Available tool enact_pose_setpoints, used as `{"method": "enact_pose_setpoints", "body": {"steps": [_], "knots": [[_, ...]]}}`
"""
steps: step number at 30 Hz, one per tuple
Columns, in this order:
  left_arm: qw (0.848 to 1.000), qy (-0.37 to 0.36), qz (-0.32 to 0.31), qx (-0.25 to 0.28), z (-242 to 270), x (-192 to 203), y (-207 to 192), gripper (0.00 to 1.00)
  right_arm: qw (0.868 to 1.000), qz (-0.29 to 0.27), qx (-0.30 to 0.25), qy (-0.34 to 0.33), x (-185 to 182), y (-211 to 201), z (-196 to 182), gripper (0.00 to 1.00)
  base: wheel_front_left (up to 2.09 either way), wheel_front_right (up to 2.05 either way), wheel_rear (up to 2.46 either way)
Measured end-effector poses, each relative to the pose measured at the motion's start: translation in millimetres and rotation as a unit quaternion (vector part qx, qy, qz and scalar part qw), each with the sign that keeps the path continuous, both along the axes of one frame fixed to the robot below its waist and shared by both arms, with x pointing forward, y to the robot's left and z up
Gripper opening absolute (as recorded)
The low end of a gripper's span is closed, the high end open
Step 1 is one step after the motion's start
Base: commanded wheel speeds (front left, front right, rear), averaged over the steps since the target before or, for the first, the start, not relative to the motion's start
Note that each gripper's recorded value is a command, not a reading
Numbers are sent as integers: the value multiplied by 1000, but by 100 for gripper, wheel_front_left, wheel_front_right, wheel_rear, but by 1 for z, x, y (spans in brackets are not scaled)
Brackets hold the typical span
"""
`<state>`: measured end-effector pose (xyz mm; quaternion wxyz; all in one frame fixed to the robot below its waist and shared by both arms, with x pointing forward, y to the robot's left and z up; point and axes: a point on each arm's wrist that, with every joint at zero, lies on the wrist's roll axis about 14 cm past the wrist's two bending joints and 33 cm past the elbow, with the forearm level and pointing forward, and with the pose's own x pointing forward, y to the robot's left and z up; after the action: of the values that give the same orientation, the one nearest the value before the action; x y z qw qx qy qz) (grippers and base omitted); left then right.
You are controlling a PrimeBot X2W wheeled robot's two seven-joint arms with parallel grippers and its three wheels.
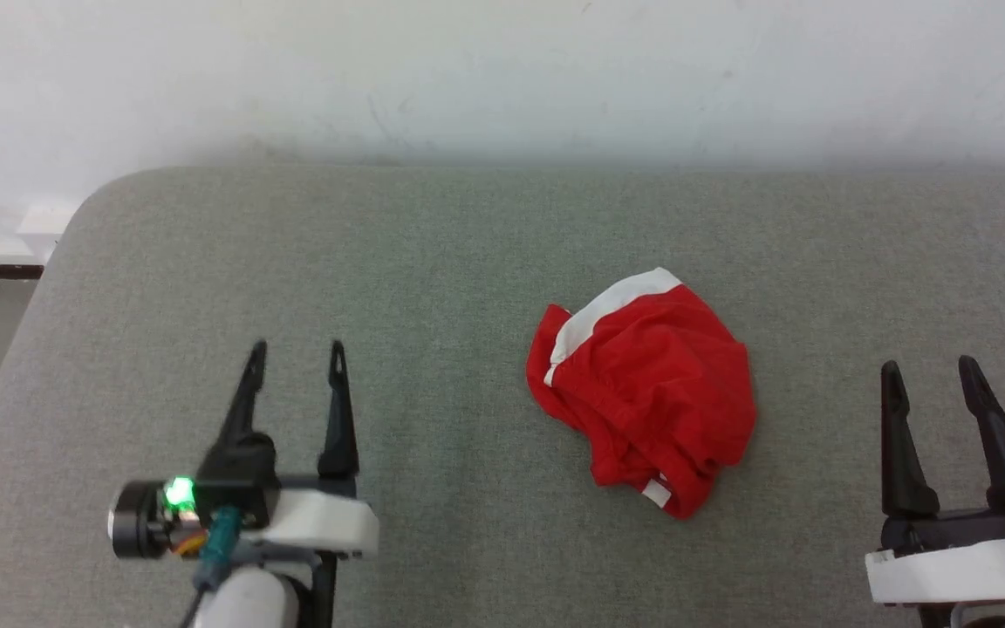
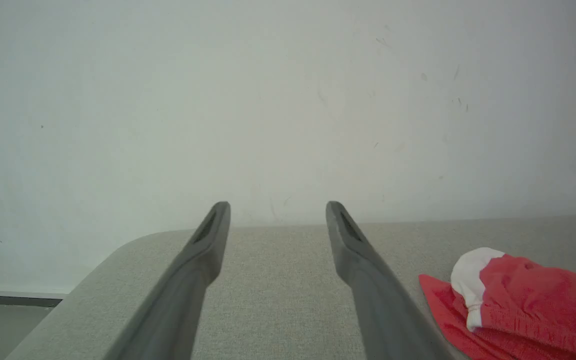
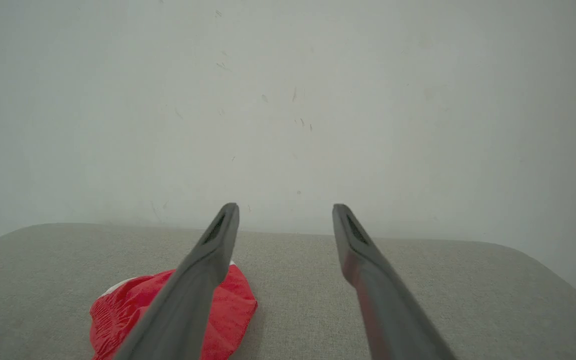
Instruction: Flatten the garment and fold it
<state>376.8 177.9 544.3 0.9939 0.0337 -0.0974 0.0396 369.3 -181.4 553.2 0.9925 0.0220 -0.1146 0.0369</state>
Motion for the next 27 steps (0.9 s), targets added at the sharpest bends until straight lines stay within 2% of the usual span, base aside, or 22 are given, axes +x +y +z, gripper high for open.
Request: {"method": "enact_pose_setpoints", "body": {"steps": [5, 10, 13, 18, 22, 24, 27], "knots": [[998, -56, -24, 3, 40, 28, 1, 100, 1000, 0, -1, -3, 1, 0, 2, 100, 0, 0, 0], [989, -106, -93, 35, 86, 62, -14, 100, 1000, -4, -6, 1, 0, -2, -1, 100, 0, 0, 0], [985, -106, -134, 39, 97, 84, -26, 100, 1000, -13, -7, 1, -1, -7, 0, 100, 0, 0, 0], [976, -33, -202, 71, 86, 118, -65, 100, 1000, -20, -7, 4, 0, -12, -2, 100, 0, 0, 0], [961, 40, -253, 104, 66, 137, -105, 100, 1000, -27, -7, 1, 3, -16, -1, 100, 0, 0, 0], [947, 105, -285, 101, 39, 139, -127, 100, 999, -32, -7, 3, 4, -19, -2, 100, 0, 0, 0], [915, 210, -326, 113, -5, 132, -154, 100, 999, -39, -9, 5, 5, -24, -3, 100, 0, 0, 0]]}}
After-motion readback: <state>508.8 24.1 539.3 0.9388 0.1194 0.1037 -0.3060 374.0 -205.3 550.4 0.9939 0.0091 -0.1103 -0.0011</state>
